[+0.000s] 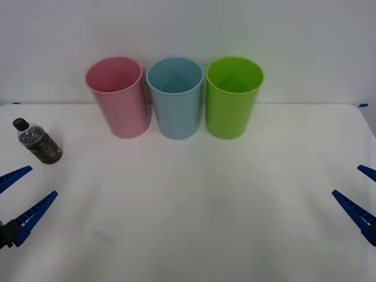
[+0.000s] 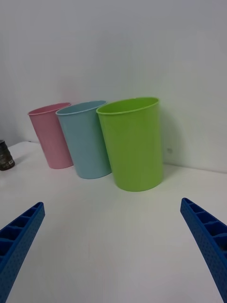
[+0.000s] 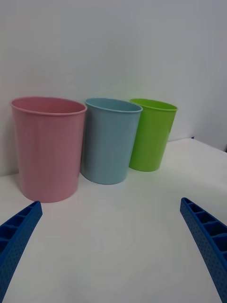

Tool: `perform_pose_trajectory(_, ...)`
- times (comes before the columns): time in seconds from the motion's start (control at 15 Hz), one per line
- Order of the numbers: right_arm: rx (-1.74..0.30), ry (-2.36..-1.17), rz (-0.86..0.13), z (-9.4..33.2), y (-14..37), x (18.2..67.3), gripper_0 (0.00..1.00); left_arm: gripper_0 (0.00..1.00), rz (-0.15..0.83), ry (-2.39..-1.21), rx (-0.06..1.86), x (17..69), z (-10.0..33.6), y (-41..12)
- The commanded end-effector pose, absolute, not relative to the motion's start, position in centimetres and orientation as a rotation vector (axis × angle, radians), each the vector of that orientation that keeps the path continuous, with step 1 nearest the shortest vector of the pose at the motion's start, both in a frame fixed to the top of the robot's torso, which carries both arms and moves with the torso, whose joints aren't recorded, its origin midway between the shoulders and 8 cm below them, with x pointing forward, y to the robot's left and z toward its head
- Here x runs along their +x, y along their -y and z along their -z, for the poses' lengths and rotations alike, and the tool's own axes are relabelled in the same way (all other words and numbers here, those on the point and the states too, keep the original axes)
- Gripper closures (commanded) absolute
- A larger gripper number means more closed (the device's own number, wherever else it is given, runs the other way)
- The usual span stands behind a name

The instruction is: Grasp the object on the table and drop it into the matching bin: aluminum can to the light blue bin, PET bottle to the pink bin.

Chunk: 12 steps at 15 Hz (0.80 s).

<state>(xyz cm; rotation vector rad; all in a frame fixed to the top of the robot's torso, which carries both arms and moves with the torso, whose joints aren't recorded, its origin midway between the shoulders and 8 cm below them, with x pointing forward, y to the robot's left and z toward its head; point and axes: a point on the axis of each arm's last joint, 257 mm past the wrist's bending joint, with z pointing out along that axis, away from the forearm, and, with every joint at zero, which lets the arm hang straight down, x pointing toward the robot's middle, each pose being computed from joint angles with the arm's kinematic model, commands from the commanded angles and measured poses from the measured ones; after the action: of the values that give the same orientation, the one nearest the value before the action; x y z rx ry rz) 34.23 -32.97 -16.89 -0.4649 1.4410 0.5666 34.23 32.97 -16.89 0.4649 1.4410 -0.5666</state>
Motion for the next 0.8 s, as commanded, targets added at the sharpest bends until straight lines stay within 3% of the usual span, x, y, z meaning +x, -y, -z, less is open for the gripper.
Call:
perform_pose_trajectory(0.07,-0.465,-1.441,-0.567,16.9,33.0,34.2,0.00,0.00,0.567,-1.441,0.465,34.2,16.9,-33.0)
perform_pose_trajectory(0.4,-0.465,-1.441,-0.567,16.9,33.0,34.2,0.00,0.00,0.605,-1.423,0.434,34.6,17.5,-31.5)
perform_pose_trajectory(0.67,-0.465,-1.441,-0.567,16.9,33.0,34.2,0.00,0.00,0.523,-1.479,0.390,33.9,19.1,-33.8)
perform_pose_trajectory(0.8,-0.465,-1.441,-0.567,16.9,33.0,34.2,0.00,0.00,0.417,-1.514,0.376,33.8,20.6,-35.5)
